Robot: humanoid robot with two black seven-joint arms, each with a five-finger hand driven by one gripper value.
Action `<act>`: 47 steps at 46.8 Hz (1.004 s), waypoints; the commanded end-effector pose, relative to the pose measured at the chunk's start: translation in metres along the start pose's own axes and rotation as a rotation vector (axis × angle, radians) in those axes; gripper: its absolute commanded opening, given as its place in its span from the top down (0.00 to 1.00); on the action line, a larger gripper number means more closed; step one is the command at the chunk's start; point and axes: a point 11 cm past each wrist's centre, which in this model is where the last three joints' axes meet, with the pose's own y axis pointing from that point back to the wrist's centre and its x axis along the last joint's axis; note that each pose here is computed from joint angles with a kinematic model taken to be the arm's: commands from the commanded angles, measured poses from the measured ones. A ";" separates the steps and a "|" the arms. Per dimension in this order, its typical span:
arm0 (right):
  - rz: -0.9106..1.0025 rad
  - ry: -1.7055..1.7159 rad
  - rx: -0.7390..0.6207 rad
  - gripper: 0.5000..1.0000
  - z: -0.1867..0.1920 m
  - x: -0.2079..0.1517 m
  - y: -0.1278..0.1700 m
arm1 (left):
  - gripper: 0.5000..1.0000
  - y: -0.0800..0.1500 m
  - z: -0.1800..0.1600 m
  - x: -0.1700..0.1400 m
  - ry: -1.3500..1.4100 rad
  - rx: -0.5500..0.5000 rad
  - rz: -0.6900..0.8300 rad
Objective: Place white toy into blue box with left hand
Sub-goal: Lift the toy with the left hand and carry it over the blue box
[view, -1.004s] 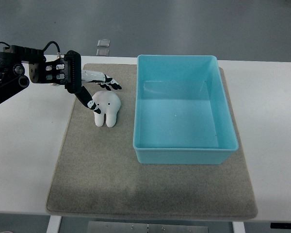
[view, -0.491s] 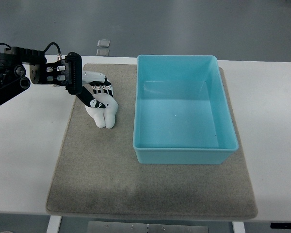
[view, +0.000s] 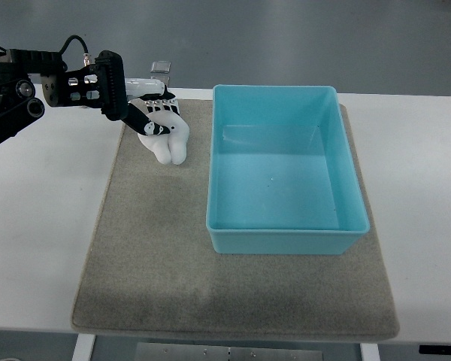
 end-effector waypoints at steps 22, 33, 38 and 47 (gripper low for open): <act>0.000 0.000 -0.001 0.13 0.000 0.000 0.000 | 1.00 -0.010 0.057 0.021 0.026 -0.172 0.076; 0.000 0.000 -0.001 0.13 0.000 0.000 0.000 | 1.00 -0.022 0.075 0.005 0.032 -0.223 0.041; 0.000 0.000 -0.001 0.13 0.000 0.000 0.000 | 1.00 -0.025 0.077 -0.001 0.040 -0.231 0.028; 0.000 0.000 -0.001 0.13 0.000 0.000 0.000 | 1.00 -0.031 0.079 -0.015 0.058 -0.243 0.001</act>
